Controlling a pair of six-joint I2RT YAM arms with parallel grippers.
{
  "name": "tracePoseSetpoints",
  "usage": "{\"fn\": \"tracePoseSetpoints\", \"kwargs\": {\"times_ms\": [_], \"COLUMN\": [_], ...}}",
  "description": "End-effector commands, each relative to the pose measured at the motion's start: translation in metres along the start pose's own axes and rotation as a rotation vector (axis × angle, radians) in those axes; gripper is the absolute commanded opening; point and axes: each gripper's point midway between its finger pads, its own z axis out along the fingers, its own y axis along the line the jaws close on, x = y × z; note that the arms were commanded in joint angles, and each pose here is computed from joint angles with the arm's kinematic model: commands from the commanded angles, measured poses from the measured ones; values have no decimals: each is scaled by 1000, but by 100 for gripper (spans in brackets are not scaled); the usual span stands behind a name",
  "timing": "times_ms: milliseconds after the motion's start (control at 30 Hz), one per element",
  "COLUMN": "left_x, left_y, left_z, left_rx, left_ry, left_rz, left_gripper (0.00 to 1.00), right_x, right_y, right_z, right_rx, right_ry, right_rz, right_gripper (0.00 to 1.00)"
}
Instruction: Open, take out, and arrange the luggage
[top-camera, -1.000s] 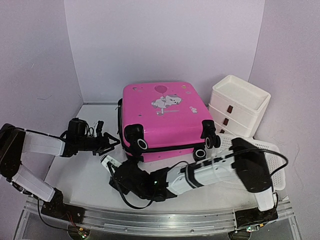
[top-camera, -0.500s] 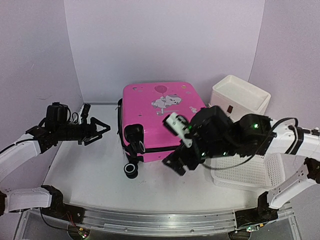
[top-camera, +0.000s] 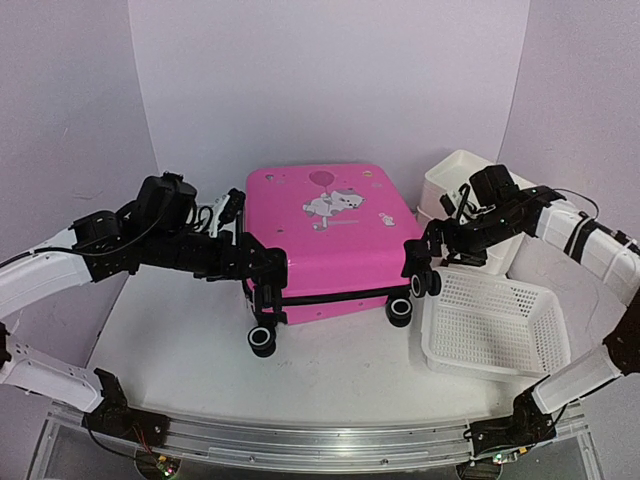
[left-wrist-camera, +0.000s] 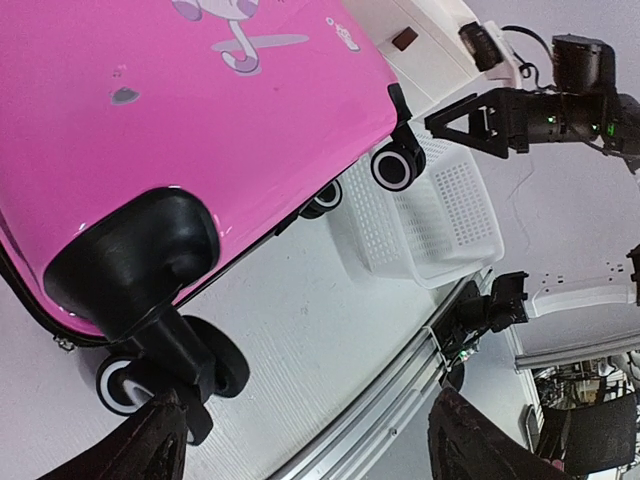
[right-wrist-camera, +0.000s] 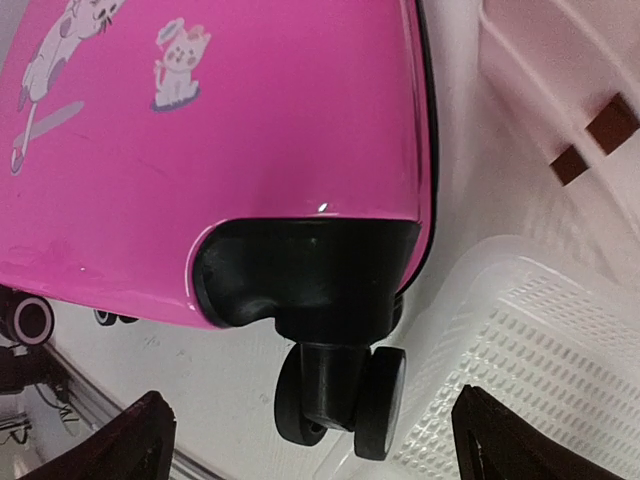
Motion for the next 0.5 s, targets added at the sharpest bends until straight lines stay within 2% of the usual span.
{"fn": "tracePoseSetpoints", "kwargs": {"times_ms": [0, 133, 200, 300, 400, 467], "left_x": [-14, 9, 18, 23, 18, 17], "left_y": [-10, 3, 4, -4, -10, -4], "left_z": [3, 25, 30, 23, 0, -15], "left_rx": [-62, -99, -103, -65, -58, -109], "left_ry": [-33, 52, 80, 93, 59, 56], "left_rz": [55, 38, 37, 35, 36, 37], "left_gripper": [83, 79, 76, 75, 76, 75], "right_x": [11, 13, 13, 14, 27, 36], "right_y": [23, 30, 33, 43, 74, 91], "right_z": [19, 33, 40, 52, 59, 65], "right_rx": [-212, -293, -319, -374, -381, -300], "right_ry": [92, 91, 93, 110, 97, 56], "right_rz": [20, -39, -41, 9, -22, -49], "right_gripper": [98, 95, 84, 58, 52, 48]}}
